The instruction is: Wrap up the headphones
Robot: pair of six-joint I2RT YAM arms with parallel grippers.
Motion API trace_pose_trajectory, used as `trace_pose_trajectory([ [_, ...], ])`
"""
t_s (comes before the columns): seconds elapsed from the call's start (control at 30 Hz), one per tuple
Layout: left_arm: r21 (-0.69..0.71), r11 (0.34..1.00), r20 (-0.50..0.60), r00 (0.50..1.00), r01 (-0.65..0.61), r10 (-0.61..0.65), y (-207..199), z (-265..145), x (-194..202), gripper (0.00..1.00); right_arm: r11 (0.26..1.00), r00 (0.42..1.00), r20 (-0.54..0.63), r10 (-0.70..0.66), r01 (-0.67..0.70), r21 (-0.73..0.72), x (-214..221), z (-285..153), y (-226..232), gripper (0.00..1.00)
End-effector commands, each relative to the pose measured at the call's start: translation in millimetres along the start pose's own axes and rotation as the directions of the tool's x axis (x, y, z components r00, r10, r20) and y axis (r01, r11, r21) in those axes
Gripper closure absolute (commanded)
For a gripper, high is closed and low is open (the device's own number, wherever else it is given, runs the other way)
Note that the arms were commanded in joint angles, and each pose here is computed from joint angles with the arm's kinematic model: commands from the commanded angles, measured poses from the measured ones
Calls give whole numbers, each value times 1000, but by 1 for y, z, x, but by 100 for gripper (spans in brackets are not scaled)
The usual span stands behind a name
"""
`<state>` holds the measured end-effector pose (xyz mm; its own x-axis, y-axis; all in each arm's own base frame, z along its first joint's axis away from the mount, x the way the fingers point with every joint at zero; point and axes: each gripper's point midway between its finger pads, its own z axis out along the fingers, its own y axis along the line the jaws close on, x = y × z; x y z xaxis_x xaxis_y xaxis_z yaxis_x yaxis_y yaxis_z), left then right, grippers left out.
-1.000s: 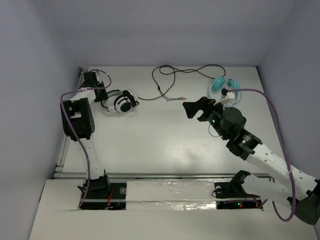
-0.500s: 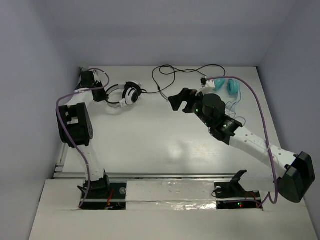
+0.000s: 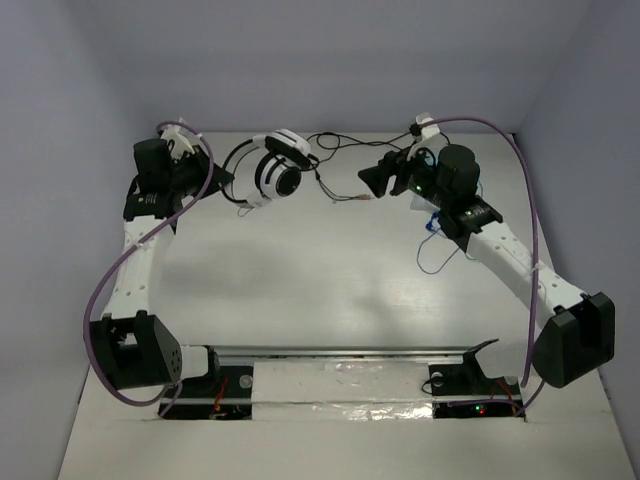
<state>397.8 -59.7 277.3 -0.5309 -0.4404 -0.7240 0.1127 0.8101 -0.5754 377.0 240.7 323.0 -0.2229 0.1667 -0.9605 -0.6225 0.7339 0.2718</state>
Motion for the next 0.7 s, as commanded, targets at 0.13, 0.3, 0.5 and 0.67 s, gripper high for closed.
trace_pose_trajectory([
  [0.13,167,986,-21,1000,12,-9,-57,-42,8,100,892,983,-84,-161,109,-438,34,10,56,8],
  [0.3,194,979,16,998,-59,57,-92,-64,0,100,882,983,-90,-160,102,-460,51,24,51,2],
  [0.5,218,973,-4,997,-72,74,-110,-84,15,100,871,978,-98,-184,117,-476,50,46,46,0],
  [0.67,258,963,1,996,-84,87,-130,-98,15,100,909,981,-76,-180,136,-394,35,73,29,0],
])
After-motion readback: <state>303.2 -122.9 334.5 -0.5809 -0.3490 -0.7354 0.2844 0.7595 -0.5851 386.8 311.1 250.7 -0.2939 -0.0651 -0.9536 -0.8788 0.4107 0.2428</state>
